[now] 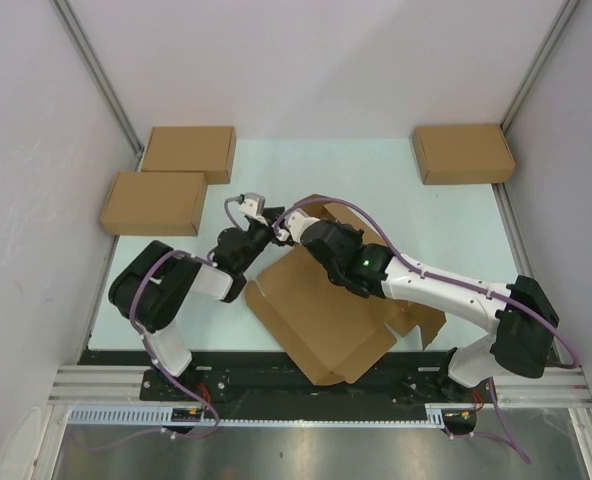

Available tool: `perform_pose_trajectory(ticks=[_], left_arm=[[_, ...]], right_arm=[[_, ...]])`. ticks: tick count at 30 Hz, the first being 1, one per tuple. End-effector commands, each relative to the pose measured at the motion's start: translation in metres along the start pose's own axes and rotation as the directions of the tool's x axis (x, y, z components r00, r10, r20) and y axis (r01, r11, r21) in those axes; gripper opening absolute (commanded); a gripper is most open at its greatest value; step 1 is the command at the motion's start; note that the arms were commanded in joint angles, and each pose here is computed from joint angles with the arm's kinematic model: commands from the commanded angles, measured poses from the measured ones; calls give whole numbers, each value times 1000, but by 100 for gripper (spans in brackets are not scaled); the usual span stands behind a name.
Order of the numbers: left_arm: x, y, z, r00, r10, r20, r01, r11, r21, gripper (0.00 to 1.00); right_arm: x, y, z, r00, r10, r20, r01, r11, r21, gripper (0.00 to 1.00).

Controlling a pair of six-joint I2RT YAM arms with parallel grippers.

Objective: Fold the paper box

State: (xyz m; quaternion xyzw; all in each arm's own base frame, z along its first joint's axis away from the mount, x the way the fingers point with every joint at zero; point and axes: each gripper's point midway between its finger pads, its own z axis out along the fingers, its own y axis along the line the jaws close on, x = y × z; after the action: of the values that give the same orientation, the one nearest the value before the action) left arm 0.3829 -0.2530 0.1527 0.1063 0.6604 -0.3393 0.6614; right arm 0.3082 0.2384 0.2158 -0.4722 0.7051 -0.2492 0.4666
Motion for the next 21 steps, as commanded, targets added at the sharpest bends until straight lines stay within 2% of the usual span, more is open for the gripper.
perform_pose_trajectory(ticks=[1,3,7,9,14,18,21], left_arm=[[-43,-14,17,984,74,163,-84,995,58,69],[-43,-14,19,984,85,158,-95,994,61,60],[-43,-15,18,983,98,156,-109,992,63,34],[-48,-17,17,980,105,168,-118,991,69,26],[-59,-24,15,975,125,184,-143,986,89,15],[-71,-32,13,971,132,199,-156,981,113,1],[-80,-38,10,971,118,206,-146,981,130,0]], right_arm=[[-6,6,-1,998,45,38,-44,998,-39,0],[-5,6,-1,998,46,35,-45,998,-39,0],[-5,6,-1,998,46,37,-45,998,-42,0],[-6,6,-1,998,47,38,-45,998,-40,0],[-5,8,0,998,48,37,-47,998,-44,0],[-5,9,0,998,49,36,-48,998,-46,0],[-5,9,1,998,48,35,-47,998,-47,0]])
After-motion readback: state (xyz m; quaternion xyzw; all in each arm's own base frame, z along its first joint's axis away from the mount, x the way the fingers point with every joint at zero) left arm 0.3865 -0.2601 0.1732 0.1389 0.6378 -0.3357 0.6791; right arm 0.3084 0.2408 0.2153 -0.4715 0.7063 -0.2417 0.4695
